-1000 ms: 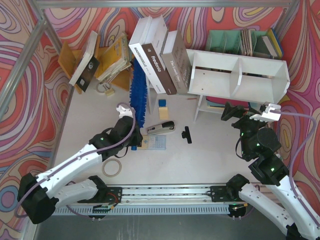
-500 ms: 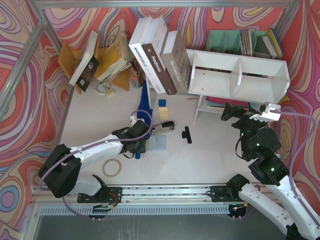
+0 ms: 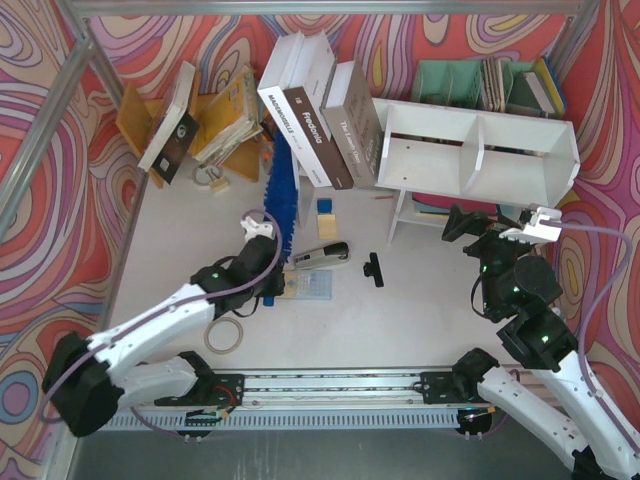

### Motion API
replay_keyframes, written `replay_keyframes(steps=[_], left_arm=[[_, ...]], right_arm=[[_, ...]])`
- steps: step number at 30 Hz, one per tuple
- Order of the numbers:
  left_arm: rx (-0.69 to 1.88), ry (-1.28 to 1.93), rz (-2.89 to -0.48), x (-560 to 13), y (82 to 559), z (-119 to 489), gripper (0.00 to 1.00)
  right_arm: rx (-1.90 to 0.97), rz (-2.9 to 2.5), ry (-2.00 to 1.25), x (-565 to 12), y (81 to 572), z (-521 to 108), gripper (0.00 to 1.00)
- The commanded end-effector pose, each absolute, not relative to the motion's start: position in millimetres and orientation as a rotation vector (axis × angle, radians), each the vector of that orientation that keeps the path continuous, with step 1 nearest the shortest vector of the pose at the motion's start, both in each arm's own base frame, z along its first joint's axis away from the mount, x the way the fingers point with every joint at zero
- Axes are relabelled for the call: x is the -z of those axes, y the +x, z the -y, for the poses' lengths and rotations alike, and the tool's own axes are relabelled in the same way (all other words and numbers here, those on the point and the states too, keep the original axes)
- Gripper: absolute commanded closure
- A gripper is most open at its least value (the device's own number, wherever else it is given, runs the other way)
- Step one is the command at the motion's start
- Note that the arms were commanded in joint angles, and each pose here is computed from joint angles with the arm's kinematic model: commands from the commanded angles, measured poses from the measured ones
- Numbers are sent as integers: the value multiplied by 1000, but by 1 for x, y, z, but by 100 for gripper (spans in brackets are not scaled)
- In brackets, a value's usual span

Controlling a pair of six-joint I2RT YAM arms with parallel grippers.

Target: Dust the bookshelf with a duster

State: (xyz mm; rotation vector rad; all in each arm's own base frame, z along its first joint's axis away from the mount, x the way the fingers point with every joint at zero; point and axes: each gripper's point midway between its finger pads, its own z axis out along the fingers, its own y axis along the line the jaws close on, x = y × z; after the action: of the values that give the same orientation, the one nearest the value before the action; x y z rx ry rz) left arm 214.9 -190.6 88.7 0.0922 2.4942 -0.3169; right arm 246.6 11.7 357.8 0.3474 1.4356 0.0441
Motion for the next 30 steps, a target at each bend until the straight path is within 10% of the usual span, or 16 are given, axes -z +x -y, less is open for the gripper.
replay_keyframes(steps=[1, 30], left_arm=[[392, 49, -2250, -154, 238, 191, 100], [693, 58, -1625, -413, 198, 147, 100]], right_arm=[[-42, -1433, 358, -358, 246, -10, 1], [-65, -1413, 443, -387, 231, 3, 1]])
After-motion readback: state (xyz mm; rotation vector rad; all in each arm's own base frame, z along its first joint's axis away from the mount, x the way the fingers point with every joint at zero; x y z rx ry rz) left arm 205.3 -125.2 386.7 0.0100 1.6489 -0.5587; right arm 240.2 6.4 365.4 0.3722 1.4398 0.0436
